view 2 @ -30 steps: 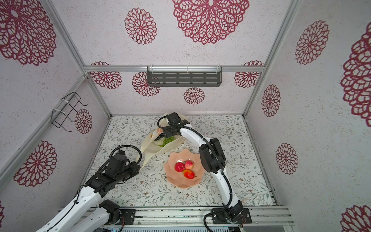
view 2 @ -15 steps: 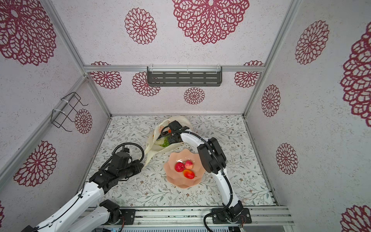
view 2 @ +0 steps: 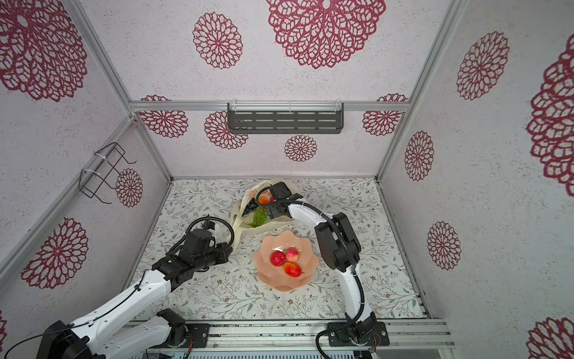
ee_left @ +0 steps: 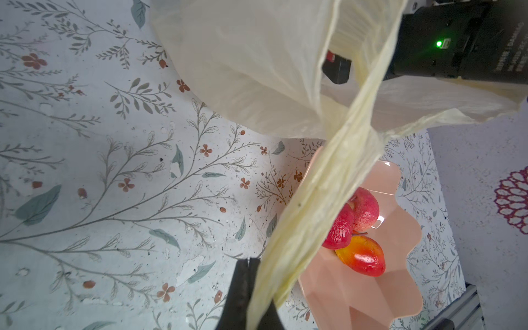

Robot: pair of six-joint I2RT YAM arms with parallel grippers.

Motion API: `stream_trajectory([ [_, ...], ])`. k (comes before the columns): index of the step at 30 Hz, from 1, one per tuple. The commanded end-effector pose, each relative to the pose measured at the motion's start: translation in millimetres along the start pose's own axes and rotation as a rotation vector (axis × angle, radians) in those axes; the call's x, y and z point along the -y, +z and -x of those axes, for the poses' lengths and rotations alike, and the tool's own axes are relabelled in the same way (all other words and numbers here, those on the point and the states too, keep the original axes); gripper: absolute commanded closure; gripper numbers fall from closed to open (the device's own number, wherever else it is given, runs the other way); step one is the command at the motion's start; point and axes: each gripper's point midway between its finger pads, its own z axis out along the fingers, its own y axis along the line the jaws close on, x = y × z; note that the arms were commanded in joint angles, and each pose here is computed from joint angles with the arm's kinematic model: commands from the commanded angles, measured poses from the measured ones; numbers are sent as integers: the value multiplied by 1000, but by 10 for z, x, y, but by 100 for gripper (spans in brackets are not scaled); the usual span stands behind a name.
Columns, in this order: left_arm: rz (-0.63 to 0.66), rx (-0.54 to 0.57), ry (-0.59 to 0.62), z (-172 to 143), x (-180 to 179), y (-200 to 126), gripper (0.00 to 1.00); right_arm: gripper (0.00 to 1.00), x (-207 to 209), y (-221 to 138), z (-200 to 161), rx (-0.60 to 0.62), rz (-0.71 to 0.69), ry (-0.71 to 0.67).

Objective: Take fruits out of the plastic bag
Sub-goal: Take out the fake fruit from the plastic bag.

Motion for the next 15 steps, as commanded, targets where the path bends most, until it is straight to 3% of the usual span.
stream_trajectory([
  [1,-40,28,71,-50,100,70,100,8,123,-220,375,138,-32,78],
  [9,1,12,81,-262,-42,120,100,10,74,-106,-230,50,16,134],
  [15,75,61,99,-240,-221,84,100,10,45,-127,-277,40,37,132],
])
